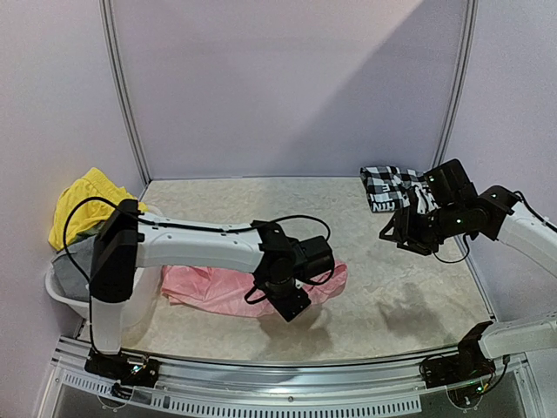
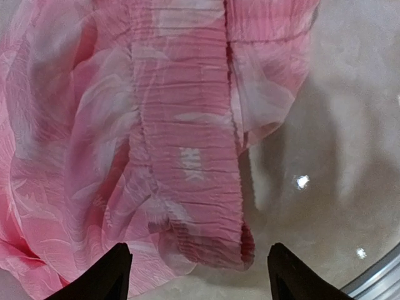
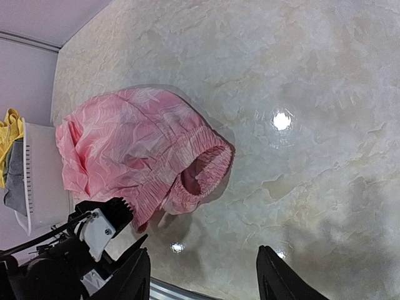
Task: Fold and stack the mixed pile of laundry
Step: Move the crumpled shorts to the center of the board, then pick up the crumpled shorts from the center of the board.
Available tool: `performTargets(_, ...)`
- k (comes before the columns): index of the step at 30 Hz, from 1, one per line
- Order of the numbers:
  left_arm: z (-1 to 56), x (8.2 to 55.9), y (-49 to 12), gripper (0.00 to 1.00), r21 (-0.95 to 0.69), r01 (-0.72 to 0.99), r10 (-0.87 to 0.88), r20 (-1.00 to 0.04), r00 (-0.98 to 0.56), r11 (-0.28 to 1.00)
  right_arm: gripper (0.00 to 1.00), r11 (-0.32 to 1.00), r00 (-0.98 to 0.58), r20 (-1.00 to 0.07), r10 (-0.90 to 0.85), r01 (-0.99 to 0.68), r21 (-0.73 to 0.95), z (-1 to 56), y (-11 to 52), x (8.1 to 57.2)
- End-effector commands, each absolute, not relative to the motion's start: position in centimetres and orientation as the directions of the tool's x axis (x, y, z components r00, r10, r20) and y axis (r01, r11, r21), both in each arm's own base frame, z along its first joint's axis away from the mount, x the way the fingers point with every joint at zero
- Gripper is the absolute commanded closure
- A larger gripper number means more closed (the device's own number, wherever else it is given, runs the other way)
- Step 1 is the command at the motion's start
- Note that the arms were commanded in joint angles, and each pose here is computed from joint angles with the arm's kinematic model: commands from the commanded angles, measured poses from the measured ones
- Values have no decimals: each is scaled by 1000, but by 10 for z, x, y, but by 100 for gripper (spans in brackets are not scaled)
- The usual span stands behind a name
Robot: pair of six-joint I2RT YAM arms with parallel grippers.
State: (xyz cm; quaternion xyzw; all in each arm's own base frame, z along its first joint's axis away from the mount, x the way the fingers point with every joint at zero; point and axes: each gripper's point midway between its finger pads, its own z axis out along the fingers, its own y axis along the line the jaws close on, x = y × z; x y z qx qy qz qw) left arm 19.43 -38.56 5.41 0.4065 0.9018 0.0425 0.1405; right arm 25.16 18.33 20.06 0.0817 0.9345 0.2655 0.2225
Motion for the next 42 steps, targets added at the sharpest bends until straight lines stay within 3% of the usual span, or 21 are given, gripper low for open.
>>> performTargets(1, 45, 200, -373, 26, 316, 727, 790, -156, -593, 609, 41, 856, -885, -376, 275, 47, 515, 202, 174, 241)
performTargets(5, 38, 201, -374, 41, 361, 723, 802, -152, -577, 589, 41, 860, -884, -379, 273, 47, 509, 201, 168, 234)
performTargets(9, 46, 202, -392, 90, 373, 723, 813, -215, -541, 581, 41, 866, -886, -380, 267, 48, 498, 200, 163, 227)
performTargets(10, 50, 201, -400, 99, 359, 724, 808, -240, -539, 589, 41, 870, -885, -381, 268, 52, 490, 201, 161, 226)
performTargets(11, 55, 201, -408, 100, 342, 726, 802, -259, -538, 597, 41, 879, -880, -388, 273, 63, 473, 201, 156, 225)
performTargets(18, 98, 190, -501, 100, 135, 768, 742, -407, -533, 626, 37, 923, -815, -475, 331, 174, 344, 217, 110, 219)
performTargets(19, 101, 186, -511, 95, 110, 781, 743, -412, -527, 615, 37, 922, -811, -480, 335, 177, 345, 219, 108, 217)
performTargets(24, 129, 175, -522, 32, 90, 800, 744, -441, -502, 593, 36, 901, -830, -427, 358, 187, 392, 206, 112, 204)
performTargets(27, 151, 178, -501, 17, 99, 762, 705, -469, -532, 640, 36, 865, -857, -367, 361, 162, 475, 196, 128, 197)
performTargets(33, 160, 184, -417, 19, 138, 626, 615, -435, -657, 767, 36, 772, -919, -267, 290, 60, 632, 180, 175, 194)
performTargets(42, 110, 184, -295, 27, 183, 433, 470, -300, -830, 883, 37, 698, -973, -163, 161, -4, 716, 146, 225, 204)
